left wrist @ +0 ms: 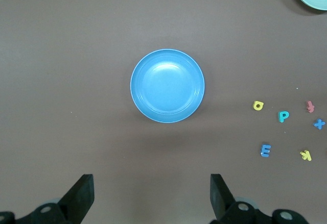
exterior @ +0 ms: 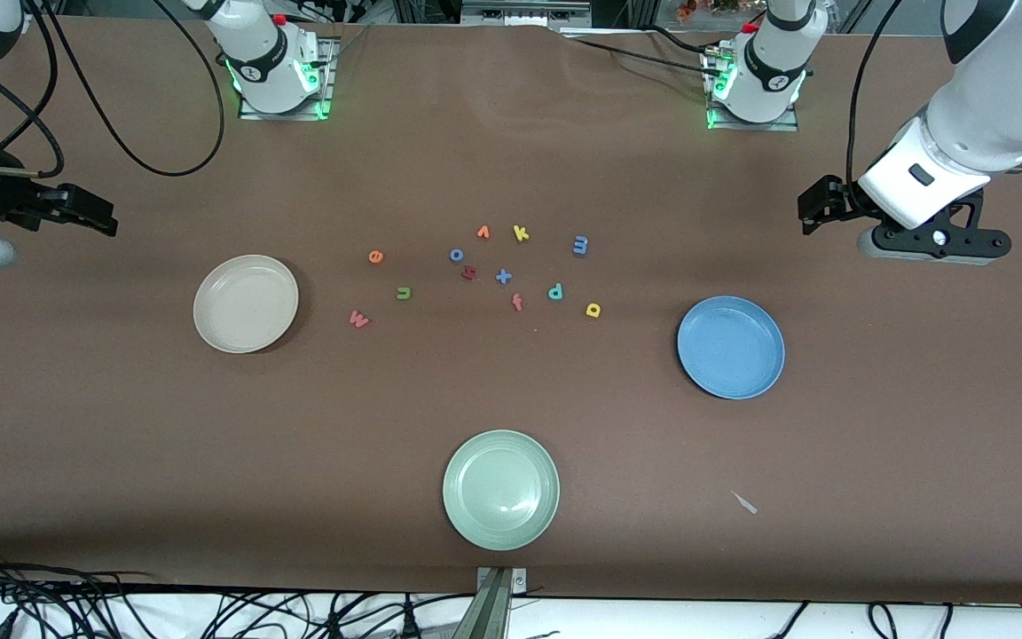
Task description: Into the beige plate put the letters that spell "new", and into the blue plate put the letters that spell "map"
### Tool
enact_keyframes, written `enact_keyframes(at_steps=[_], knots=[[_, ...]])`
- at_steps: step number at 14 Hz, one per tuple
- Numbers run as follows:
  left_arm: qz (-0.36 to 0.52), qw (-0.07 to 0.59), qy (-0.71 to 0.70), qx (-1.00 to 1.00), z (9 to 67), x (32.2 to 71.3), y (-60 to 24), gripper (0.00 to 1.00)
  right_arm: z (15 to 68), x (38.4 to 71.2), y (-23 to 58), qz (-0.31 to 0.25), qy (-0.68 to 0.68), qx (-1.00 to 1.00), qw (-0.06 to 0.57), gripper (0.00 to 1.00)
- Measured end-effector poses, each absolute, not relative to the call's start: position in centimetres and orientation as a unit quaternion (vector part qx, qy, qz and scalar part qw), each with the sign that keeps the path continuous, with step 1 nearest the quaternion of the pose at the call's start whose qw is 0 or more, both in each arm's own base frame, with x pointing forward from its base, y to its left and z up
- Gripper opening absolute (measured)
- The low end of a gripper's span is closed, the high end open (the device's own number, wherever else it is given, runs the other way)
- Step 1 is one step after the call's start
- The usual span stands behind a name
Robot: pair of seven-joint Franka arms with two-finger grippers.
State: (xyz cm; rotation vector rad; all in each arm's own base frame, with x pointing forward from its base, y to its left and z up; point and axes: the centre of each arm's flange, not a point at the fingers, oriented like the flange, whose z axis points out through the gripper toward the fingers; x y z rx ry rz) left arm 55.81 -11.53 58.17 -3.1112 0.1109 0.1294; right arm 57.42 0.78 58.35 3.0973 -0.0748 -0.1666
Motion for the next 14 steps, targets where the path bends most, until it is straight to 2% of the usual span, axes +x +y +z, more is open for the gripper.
enact_keyframes(at_steps=[5,7,10,12,14], knots=[[0.053,0.013,0.046,-0.997,56.8,56.1,-12.6,1.00,55.9,58.3,0.8,-0.076,-0.022,0.997,0.018,1.00],[0.079,0.013,0.050,-0.996,53.9,57.2,-13.2,1.00,53.9,59.0,1.2,-0.093,-0.021,0.995,0.007,1.00],[0.125,0.015,0.073,-0.989,48.2,58.3,-15.8,1.00,51.0,59.9,3.5,-0.122,-0.012,0.991,-0.048,1.00],[0.156,0.020,0.105,-0.982,43.8,58.1,-20.0,1.00,48.2,60.5,6.3,-0.141,0.008,0.988,-0.055,1.00],[0.161,0.021,0.120,-0.979,39.6,58.2,-23.9,1.00,44.8,61.3,9.7,-0.133,0.031,0.989,-0.054,1.00]])
